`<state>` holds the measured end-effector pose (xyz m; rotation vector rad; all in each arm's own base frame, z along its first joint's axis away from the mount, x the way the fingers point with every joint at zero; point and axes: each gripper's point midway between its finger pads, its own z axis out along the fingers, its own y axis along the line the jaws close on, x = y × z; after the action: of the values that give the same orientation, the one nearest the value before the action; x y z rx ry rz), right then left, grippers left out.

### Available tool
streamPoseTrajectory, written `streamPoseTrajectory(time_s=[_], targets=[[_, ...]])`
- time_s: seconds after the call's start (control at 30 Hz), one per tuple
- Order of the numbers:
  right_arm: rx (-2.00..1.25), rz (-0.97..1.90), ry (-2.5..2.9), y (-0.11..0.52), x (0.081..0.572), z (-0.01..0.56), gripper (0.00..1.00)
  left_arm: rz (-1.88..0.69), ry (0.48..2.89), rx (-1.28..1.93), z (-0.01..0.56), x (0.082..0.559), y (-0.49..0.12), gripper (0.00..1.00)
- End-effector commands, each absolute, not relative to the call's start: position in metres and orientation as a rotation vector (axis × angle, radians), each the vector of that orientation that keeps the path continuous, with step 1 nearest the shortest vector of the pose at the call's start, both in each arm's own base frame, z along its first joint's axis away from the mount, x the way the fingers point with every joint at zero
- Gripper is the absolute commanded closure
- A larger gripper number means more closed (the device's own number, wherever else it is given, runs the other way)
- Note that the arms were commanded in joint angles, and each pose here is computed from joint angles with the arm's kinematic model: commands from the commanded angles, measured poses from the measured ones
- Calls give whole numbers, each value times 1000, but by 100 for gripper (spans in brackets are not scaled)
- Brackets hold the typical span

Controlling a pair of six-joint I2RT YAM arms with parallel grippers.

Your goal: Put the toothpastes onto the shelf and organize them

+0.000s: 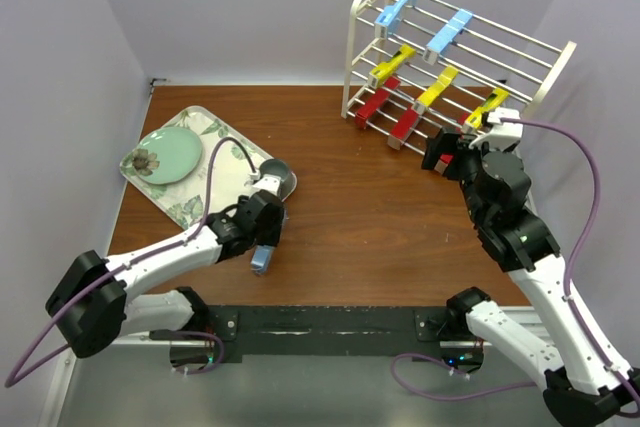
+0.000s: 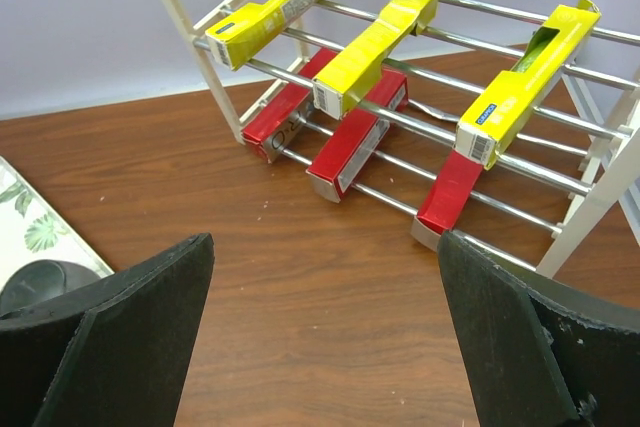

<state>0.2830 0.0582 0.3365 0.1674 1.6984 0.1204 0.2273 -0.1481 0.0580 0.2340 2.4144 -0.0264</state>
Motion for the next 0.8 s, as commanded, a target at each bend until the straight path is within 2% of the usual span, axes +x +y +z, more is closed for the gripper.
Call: streamPoseTrajectory(time_s=[0.0,0.3,0.53,0.77], targets=[[142,111,1691,59,285,338,1,-120,2428,236,62,231,-168,37],[76,138,1705,72,293,335,2,-139,2508,279,42,225,-177,44],[2,151,1714,79,291,331,2,-210,2519,346,43,213,-188,61],[-186,210,1728,99,282,328,2,-350,2388,684,75,184,-231,65]])
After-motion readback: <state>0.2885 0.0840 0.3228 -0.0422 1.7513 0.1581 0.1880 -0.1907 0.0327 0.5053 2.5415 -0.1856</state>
